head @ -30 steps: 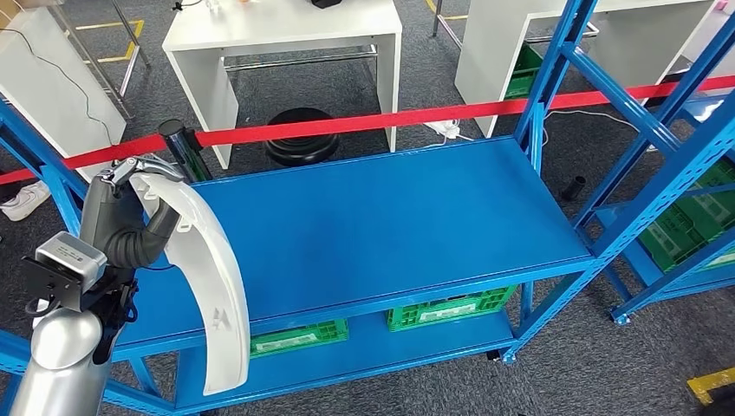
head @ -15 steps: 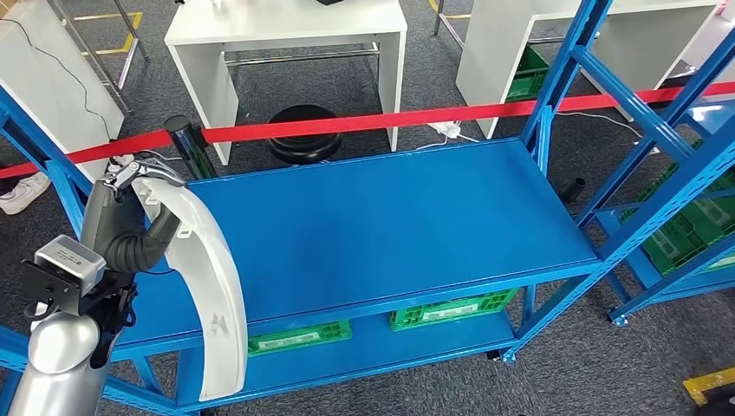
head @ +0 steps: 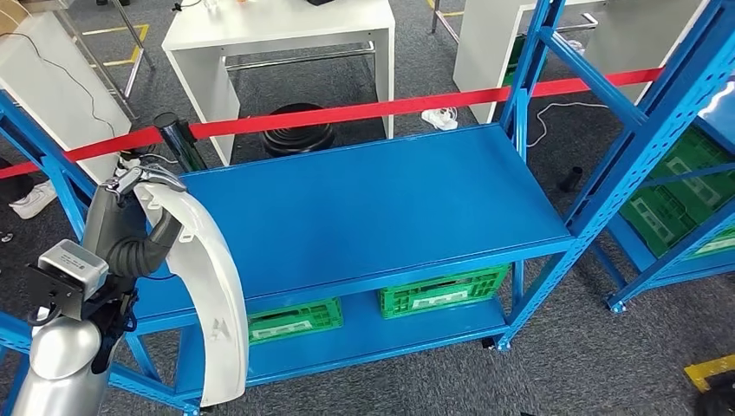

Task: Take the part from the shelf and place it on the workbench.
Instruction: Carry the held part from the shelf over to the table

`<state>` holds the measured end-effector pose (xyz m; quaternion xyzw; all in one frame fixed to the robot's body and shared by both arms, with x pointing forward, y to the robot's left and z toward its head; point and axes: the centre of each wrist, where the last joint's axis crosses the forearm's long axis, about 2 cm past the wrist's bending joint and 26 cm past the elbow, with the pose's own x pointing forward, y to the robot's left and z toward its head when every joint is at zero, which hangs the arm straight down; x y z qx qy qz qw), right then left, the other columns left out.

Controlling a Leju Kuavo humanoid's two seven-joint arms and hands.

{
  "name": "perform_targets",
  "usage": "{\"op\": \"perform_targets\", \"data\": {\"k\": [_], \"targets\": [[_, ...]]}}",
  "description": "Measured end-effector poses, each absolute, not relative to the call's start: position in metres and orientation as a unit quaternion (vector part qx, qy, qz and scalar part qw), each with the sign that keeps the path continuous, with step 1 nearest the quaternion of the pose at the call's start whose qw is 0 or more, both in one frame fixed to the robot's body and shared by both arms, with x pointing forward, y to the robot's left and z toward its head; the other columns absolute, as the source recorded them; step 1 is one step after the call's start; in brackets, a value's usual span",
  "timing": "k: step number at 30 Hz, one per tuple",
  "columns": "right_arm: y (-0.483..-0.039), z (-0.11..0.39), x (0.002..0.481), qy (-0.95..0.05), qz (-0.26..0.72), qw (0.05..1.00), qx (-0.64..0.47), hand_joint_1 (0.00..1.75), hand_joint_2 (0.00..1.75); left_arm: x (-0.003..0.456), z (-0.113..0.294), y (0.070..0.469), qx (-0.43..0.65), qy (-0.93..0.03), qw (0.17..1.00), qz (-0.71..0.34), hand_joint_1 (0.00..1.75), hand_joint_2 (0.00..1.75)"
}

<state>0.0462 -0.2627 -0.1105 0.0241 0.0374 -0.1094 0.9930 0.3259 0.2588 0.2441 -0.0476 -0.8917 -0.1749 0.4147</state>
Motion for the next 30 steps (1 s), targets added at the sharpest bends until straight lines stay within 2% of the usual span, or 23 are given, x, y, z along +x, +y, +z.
{"op": "perform_targets", "data": {"k": [30], "targets": [[-0.263, -0.1102, 0.0496, 0.04, -0.101, 0.994, 0.026, 0.0, 0.0, 0.3281, 0.2453, 0.2689, -0.033, -0.89, 0.417, -0.181, 1.75, 1.75]]}}
